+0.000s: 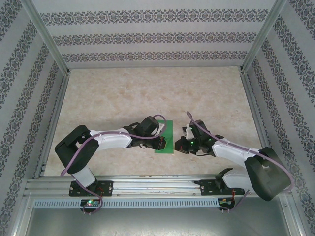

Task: Fold a paper plane with a square sheet of paper (fold left side to right side)
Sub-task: Fold the triangle a second time at the center of the table.

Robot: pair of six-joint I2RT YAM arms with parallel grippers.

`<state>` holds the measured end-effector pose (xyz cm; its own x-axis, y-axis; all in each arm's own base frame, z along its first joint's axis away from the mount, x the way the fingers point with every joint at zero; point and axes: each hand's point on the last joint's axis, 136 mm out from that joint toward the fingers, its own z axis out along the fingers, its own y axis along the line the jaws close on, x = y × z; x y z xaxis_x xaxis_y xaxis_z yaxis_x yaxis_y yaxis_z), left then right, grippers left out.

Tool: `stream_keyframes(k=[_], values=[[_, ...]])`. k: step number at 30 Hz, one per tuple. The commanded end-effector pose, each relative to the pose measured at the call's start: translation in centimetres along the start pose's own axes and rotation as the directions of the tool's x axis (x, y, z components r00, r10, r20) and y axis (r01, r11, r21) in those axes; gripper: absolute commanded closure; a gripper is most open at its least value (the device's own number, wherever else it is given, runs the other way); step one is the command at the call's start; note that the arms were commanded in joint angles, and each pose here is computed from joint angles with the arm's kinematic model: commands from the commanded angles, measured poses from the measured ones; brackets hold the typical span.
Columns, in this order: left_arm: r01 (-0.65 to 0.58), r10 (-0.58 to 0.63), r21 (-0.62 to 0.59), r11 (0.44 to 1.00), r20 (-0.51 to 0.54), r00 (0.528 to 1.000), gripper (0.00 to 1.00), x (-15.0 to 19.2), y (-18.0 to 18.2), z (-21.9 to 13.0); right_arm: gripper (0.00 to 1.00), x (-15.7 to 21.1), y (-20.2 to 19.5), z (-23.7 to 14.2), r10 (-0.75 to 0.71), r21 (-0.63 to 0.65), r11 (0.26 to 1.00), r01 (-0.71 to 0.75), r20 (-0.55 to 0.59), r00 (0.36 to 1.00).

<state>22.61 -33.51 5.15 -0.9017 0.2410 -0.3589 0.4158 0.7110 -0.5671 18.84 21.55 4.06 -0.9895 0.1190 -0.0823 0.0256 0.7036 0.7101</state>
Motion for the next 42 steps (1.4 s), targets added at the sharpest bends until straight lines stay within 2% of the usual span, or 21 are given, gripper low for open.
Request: stream_keyframes(k=[1, 12, 23, 42], values=[[0.027, -0.027, 0.007, 1.000, 0.016, 1.000, 1.00, -0.7, 0.2, 0.0, 1.00, -0.3, 0.5, 0.8, -0.004, -0.011, 1.000, 0.004, 0.012, 1.000], [0.040, -0.040, -0.015, 0.999, 0.008, 0.999, 1.00, -0.6, 0.8, -0.1, 1.00, 0.0, -0.6, 2.4, 0.007, 0.043, 0.999, -0.006, -0.027, 1.000], [0.041, -0.042, -0.016, 0.999, -0.020, 0.999, 1.00, -0.5, 1.3, -0.4, 1.00, 1.2, -2.9, 2.4, 0.019, 0.152, 0.988, -0.007, -0.079, 0.997], [0.040, -0.041, -0.022, 0.999, -0.048, 0.998, 1.00, -1.4, 3.2, -0.3, 1.00, 1.4, -3.2, 2.4, 0.007, 0.172, 0.985, 0.012, -0.107, 0.994]])
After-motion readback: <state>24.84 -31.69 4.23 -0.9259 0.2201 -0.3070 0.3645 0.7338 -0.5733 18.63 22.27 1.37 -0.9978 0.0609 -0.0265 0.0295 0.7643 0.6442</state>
